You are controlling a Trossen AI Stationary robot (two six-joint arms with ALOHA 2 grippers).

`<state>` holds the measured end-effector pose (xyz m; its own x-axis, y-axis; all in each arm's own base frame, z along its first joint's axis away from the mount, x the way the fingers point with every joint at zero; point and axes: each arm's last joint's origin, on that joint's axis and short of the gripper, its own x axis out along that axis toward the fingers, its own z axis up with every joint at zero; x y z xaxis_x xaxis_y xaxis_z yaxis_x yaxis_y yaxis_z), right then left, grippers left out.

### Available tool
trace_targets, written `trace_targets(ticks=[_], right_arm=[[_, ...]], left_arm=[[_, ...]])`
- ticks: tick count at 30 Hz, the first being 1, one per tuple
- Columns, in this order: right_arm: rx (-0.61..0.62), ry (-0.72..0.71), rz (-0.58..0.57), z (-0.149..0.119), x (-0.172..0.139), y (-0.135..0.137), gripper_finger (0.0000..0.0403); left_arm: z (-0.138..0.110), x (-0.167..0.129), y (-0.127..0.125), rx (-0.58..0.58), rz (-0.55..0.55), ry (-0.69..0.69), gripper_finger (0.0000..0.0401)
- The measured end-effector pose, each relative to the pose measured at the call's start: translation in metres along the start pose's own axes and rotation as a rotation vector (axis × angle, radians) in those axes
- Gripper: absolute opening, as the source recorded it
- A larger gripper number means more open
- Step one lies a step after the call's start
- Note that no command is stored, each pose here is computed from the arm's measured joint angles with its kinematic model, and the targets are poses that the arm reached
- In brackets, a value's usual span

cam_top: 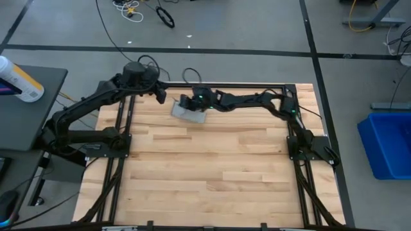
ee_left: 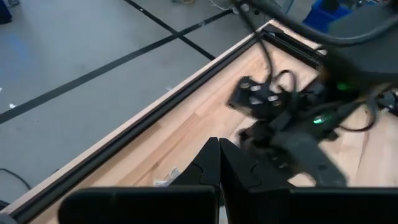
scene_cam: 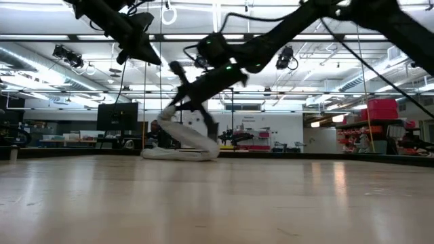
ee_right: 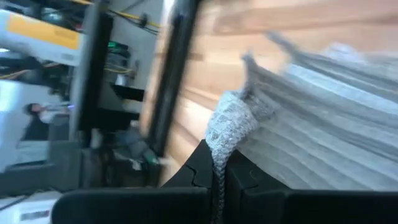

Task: Fold microfiber towels
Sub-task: Fold the gray microfiber cloth

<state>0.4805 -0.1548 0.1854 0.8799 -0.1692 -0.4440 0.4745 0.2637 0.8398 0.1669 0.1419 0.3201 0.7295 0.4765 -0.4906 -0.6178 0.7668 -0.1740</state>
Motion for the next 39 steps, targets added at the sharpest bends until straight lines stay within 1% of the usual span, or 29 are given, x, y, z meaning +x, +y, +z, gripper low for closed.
trace_targets(ticks=[2,3,5,6,9,11,21,23,24,26,31,34,37,39], right_arm=[[0.007,0.033,-0.036,0.002,0.008,0.001,0.0006],[0.007,0.028,-0.028,0.003,0.014,0.004,0.0006],[0.020,0.044,-0.071,0.003,0.019,0.000,0.0006],[0.022,0.040,-0.062,0.004,0.023,0.001,0.0006],[0.046,0.048,-0.090,0.005,0.030,-0.005,0.0006],[0.047,0.033,-0.117,0.005,0.030,-0.005,0.0006],[0.064,-0.037,-0.131,0.008,0.029,-0.003,0.0006],[0.065,-0.043,-0.134,0.009,0.029,-0.004,0.0012],[0.065,-0.051,-0.134,0.009,0.029,-0.003,0.0022],[0.070,-0.077,-0.144,0.010,0.029,-0.004,0.0056],[0.090,-0.130,-0.141,0.012,0.029,-0.002,0.0164],[0.091,-0.133,-0.140,0.014,0.028,-0.003,0.0217],[0.083,-0.144,-0.121,0.016,0.028,-0.001,0.0252],[0.084,-0.157,-0.095,0.019,0.028,0.000,0.0264]], left_arm=[[0.000,-0.003,0.000,0.007,0.001,0.000,0.0000],[0.000,-0.005,0.000,0.007,0.004,-0.004,0.0000],[0.000,-0.007,-0.001,0.006,0.004,-0.011,0.0000],[0.000,-0.009,-0.001,0.007,0.007,-0.015,0.0000],[0.000,-0.011,-0.001,0.009,0.007,-0.020,0.0000],[0.000,-0.011,-0.001,0.009,0.005,-0.019,0.0000],[-0.001,-0.011,-0.001,0.013,-0.005,-0.009,0.0000],[-0.001,-0.011,-0.001,0.014,-0.005,-0.008,0.0000],[-0.001,-0.011,-0.001,0.014,-0.007,-0.008,0.0000],[-0.001,-0.011,-0.002,0.015,-0.014,-0.007,0.0000],[-0.001,-0.011,-0.002,0.015,-0.027,-0.001,0.0000],[-0.001,-0.011,-0.002,0.017,-0.027,-0.001,0.0000],[-0.001,-0.011,-0.002,0.028,-0.027,-0.001,0.0000],[-0.001,-0.011,-0.002,0.034,-0.027,-0.001,0.0000]])
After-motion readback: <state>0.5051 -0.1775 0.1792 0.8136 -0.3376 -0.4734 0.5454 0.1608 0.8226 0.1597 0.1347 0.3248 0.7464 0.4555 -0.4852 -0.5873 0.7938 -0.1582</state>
